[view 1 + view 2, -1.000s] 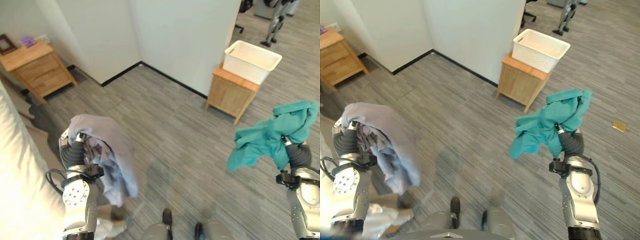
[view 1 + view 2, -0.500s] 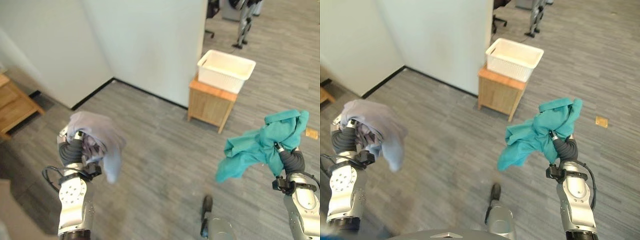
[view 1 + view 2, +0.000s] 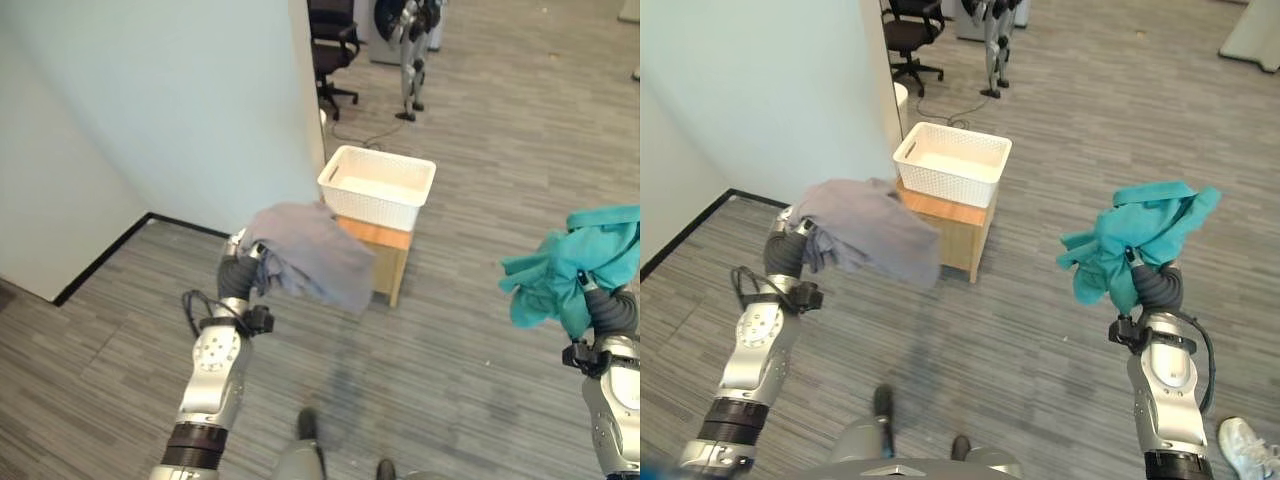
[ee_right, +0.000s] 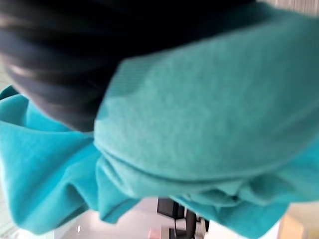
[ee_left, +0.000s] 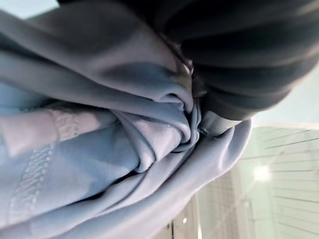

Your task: Pick up bed clothes into laundry basket.

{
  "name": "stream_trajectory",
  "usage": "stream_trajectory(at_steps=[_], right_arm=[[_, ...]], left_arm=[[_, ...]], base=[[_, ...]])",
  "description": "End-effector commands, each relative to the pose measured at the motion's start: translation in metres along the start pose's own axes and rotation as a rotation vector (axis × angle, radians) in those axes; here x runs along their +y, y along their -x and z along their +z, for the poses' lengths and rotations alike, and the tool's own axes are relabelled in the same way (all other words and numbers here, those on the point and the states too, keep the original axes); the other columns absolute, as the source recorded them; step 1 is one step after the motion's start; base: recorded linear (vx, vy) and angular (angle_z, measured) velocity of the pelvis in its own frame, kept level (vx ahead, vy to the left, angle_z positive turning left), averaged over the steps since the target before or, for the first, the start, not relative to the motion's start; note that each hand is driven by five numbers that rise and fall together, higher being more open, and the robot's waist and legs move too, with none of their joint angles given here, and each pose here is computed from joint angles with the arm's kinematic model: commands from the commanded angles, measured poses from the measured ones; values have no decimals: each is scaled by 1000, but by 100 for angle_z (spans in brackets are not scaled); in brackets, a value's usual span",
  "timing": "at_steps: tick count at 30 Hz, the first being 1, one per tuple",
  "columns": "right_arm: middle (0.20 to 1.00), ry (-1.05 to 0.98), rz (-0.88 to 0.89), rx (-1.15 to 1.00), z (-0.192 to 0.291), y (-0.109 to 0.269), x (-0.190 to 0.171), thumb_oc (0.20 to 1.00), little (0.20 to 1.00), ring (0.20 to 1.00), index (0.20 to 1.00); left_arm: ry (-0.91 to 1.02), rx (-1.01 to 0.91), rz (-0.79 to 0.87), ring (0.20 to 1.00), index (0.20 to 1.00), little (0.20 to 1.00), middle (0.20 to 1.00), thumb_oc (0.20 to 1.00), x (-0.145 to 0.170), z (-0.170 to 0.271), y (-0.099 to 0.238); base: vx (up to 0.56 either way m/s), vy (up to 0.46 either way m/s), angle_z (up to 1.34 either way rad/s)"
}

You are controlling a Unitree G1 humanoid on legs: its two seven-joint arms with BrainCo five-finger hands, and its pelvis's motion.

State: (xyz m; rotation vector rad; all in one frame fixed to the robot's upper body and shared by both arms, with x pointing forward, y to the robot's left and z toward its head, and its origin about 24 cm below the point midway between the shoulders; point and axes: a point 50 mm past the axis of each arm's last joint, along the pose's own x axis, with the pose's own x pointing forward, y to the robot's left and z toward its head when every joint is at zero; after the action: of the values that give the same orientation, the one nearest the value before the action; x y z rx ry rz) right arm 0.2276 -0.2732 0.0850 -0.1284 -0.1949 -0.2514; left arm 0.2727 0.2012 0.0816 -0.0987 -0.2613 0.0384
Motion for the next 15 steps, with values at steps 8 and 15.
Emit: stream_trajectory(at_steps=[8,15], right_arm=[[200,17,45,-192,35,-18,16,200,200,200,200],[200,47,-154,-238,45,-13,-26,200,200,200,200]], left_arm=[[-75,-136,61,200,200,200,200,200,33,35,1],[-80,-135,4,200,200,200,200,200,25,36,-8]], base=[[320,72,-27],[308,-156,96]])
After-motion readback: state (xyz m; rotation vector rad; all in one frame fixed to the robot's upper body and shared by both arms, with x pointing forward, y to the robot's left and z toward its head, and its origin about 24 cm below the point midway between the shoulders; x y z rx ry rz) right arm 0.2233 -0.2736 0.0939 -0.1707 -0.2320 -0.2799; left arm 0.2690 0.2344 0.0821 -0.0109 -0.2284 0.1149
